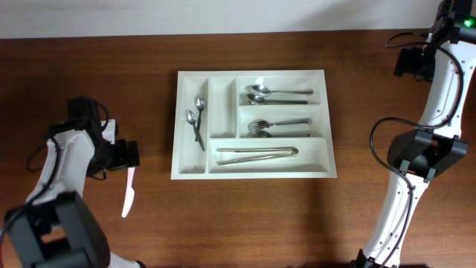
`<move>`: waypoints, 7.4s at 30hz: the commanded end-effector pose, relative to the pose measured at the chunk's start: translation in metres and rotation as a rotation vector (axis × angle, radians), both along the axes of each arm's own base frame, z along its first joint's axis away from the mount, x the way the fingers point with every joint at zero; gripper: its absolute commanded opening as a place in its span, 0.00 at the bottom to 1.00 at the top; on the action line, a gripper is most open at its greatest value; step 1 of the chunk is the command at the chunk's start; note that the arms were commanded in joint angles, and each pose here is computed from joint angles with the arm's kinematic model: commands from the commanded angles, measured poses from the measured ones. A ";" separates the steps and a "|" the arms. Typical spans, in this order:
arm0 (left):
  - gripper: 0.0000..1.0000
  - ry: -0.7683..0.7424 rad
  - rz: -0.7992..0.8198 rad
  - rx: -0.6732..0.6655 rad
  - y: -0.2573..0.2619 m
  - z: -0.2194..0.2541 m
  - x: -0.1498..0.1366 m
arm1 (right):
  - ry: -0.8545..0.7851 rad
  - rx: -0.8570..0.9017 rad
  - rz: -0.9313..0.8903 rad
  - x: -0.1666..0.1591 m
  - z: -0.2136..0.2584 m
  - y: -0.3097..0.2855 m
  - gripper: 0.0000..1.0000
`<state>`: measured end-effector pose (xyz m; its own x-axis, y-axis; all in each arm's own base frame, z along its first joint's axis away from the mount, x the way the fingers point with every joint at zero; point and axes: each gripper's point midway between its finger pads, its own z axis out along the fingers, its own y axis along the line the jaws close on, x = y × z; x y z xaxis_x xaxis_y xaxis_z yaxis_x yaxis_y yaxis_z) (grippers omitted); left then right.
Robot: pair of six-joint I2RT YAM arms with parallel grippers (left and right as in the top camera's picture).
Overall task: Pack container
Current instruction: 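Move the left gripper back over the white plastic knife, then lower the left gripper and grasp the white knife's handle, then lift the knife and carry it over the tray's left compartment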
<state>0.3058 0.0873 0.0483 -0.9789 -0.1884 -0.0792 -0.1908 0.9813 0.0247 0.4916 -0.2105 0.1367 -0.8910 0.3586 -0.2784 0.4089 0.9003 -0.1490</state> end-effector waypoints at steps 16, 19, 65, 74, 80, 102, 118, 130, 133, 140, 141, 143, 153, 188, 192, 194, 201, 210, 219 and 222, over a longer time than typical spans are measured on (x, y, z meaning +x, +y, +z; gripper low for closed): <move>0.95 0.158 -0.114 -0.067 -0.007 -0.052 -0.014 | 0.003 0.003 -0.013 0.000 -0.003 -0.001 0.99; 0.93 0.157 -0.116 -0.063 -0.006 -0.053 -0.013 | 0.003 0.003 -0.012 0.000 -0.003 -0.001 0.99; 0.93 0.251 -0.093 0.017 -0.011 -0.075 -0.020 | 0.003 0.003 -0.013 0.000 -0.003 -0.001 0.99; 0.94 0.250 -0.093 0.002 -0.014 -0.076 -0.020 | 0.004 0.003 -0.012 0.000 -0.003 0.000 0.99; 0.93 0.242 -0.092 -0.028 -0.019 -0.076 -0.019 | 0.003 0.003 -0.013 0.000 -0.003 0.000 0.99; 0.93 0.289 -0.094 -0.008 -0.017 -0.083 -0.035 | 0.003 0.003 -0.012 0.000 -0.003 -0.001 0.99; 0.93 0.305 -0.096 0.014 -0.013 -0.085 -0.040 | 0.003 0.003 -0.012 0.000 -0.003 -0.001 0.99; 0.92 0.305 -0.096 0.014 -0.013 -0.085 -0.040 | 0.003 0.003 -0.013 0.000 -0.003 0.000 0.99; 0.82 0.306 -0.094 0.010 -0.014 -0.085 -0.041 | 0.003 0.003 -0.013 0.000 -0.003 -0.001 0.99; 0.78 0.304 -0.093 0.011 -0.013 -0.085 -0.040 | 0.003 0.003 -0.012 0.000 -0.003 -0.001 0.99; 0.77 0.306 -0.094 0.010 -0.014 -0.085 -0.041 | 0.003 0.003 -0.012 0.000 -0.003 -0.001 0.99; 0.68 0.308 -0.094 0.010 -0.014 -0.085 -0.041 | 0.003 0.003 -0.012 0.000 -0.003 -0.001 0.99; 0.33 0.309 -0.090 0.009 -0.012 -0.085 -0.042 | 0.003 0.003 -0.013 0.000 -0.003 -0.001 0.99; 0.06 -0.059 -0.234 0.065 -0.052 0.068 0.107 | 0.003 0.003 -0.012 0.000 -0.003 -0.001 0.99; 0.05 -0.153 -0.339 -0.003 -0.106 0.085 0.127 | 0.004 0.003 -0.012 0.000 -0.003 0.000 0.99; 0.06 -0.187 -0.364 -0.014 -0.131 0.088 0.133 | 0.003 0.003 -0.012 0.000 -0.003 -0.001 0.99; 0.06 -0.339 -0.459 -0.055 -0.221 0.101 0.152 | 0.003 0.003 -0.012 0.000 -0.003 -0.001 0.99; 0.06 -0.497 -0.507 -0.133 -0.305 0.120 0.159 | 0.003 0.003 -0.012 0.000 -0.003 -0.001 0.99; 0.06 -0.413 -0.342 -0.130 -0.308 0.080 0.159 | 0.004 0.003 -0.012 0.000 -0.003 0.000 0.99; 0.06 -0.388 -0.335 -0.121 -0.308 0.065 0.160 | 0.003 0.003 -0.013 0.000 -0.003 -0.001 0.99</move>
